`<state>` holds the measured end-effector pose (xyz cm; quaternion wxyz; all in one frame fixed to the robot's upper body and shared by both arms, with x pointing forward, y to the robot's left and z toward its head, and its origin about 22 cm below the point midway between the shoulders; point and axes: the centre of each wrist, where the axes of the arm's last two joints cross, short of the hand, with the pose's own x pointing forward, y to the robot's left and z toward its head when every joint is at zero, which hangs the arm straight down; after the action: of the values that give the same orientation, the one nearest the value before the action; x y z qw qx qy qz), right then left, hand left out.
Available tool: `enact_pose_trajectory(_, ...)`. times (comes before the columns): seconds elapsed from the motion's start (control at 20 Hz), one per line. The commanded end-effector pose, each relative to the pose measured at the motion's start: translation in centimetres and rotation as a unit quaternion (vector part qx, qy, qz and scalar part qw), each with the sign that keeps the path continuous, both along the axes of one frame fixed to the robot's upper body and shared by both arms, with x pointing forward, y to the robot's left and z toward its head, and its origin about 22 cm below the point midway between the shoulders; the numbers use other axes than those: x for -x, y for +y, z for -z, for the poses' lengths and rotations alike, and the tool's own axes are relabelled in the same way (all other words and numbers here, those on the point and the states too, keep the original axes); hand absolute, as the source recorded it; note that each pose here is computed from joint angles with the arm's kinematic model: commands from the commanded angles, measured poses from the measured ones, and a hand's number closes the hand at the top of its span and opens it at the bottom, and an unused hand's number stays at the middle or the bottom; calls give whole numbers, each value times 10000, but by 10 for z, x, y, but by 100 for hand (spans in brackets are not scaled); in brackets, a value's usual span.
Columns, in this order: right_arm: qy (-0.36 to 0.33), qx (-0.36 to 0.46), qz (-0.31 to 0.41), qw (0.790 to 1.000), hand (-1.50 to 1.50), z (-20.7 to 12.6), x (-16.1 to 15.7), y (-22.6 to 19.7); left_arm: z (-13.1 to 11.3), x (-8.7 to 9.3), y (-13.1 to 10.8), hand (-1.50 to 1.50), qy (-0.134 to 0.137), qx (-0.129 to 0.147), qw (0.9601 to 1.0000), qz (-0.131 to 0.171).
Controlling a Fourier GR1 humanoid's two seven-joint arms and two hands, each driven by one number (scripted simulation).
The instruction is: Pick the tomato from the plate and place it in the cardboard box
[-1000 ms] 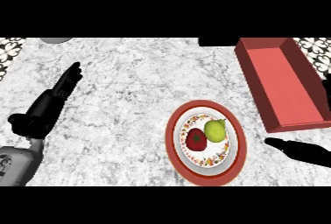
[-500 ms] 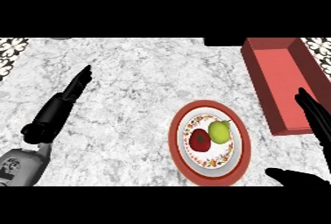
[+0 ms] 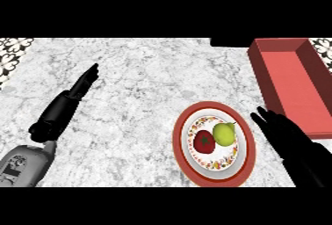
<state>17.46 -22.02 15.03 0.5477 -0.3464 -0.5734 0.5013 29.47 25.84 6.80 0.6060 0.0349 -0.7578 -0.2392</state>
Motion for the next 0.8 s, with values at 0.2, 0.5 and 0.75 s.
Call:
enact_pose_trajectory(0.2, 618, 985, 315, 9927, -150, -10, -7, 76, -4, -4, 4, 0, -10, -6, 10000, 80)
enact_pose_trajectory(0.5, 1062, 1006, 426, 9883, -150, 5, -16, 131, 2, -4, 9, 0, 54, 92, 9999, 38)
enact_pose_trajectory(0.75, 1322, 1080, 479, 9842, -150, 27, -15, 143, -3, -8, 19, 0, -48, -46, 9998, -211)
